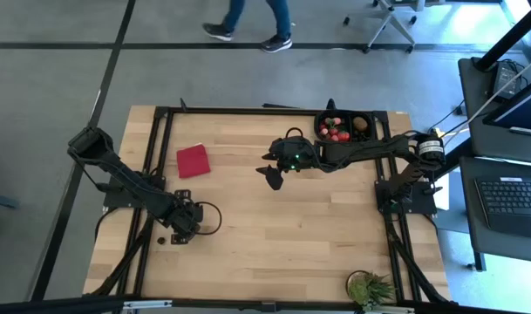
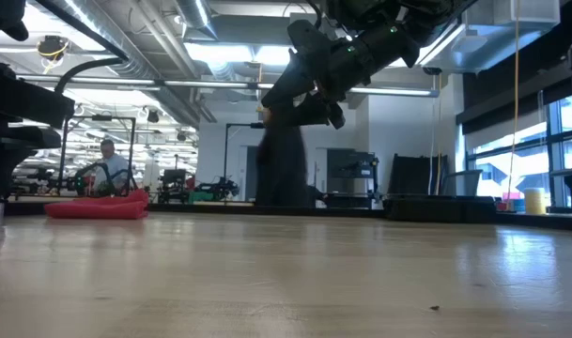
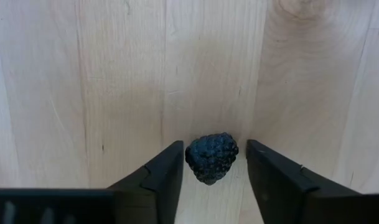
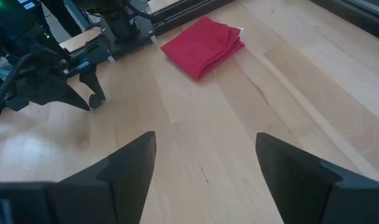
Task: Pick and placing Produce into tupperware
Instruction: Put the black raspberry into the black bin
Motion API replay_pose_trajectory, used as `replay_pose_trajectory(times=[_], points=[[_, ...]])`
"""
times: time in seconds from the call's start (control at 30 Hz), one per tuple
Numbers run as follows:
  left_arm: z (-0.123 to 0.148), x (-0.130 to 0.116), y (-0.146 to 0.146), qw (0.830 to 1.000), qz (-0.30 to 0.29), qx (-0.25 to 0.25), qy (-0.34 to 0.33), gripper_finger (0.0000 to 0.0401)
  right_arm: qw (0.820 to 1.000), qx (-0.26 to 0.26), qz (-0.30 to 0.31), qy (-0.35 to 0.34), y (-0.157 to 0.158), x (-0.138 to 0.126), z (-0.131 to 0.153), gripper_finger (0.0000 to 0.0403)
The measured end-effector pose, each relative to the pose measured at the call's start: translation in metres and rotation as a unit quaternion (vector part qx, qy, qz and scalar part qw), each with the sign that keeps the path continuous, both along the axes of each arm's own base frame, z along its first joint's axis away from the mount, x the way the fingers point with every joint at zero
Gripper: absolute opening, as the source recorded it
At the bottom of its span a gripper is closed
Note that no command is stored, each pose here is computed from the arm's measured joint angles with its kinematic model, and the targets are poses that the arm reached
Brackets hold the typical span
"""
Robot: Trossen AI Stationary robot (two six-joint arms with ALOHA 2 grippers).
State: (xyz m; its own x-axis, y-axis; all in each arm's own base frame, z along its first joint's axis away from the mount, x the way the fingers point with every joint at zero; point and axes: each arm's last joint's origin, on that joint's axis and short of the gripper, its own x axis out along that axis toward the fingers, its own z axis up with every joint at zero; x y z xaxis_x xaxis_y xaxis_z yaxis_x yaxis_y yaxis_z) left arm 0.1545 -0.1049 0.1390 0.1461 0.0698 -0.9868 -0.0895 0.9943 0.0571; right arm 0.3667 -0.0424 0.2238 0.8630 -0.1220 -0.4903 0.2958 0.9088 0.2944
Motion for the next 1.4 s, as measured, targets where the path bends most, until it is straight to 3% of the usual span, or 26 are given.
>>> replay_pose_trajectory(times=[0.27, 0.5, 0.7, 0.87, 1.07, 1.2, 1.4], points=[[0.001, 0.0, 0.0, 1.0, 0.002, 0.0, -0.001, 0.01, 1.0, 0.0, 0.0, 0.0, 0.0, 0.0, 0.0, 0.0278], [0.001, 0.002, 0.002, 1.0, 0.008, 0.006, -0.007, 0.0102, 1.0, 0.009, -0.004, -0.001, 0.0, 0.0, 0.0, 0.0278], [0.009, 0.015, 0.01, 0.999, 0.01, 0.022, -0.029, 0.0092, 0.995, 0.094, 0.038, -0.007, -0.001, 0.0, 0.0, 0.0278], [0.034, 0.039, 0.016, 0.994, -0.033, 0.068, -0.082, 0.0092, 0.984, 0.161, 0.079, -0.015, -0.003, -0.001, 0.002, 0.0278], [0.075, 0.069, 0.025, 0.971, -0.094, 0.163, -0.148, 0.0088, 0.981, 0.174, 0.081, -0.02, -0.003, 0.0, 0.003, 0.0278], [0.1, 0.083, 0.033, 0.946, -0.098, 0.249, -0.183, 0.0087, 0.98, 0.171, 0.084, -0.053, -0.003, 0.003, 0.009, 0.0278], [0.127, 0.099, 0.043, 0.904, -0.083, 0.35, -0.23, 0.0093, 0.979, 0.094, 0.11, -0.144, 0.008, 0.01, 0.026, 0.0278]])
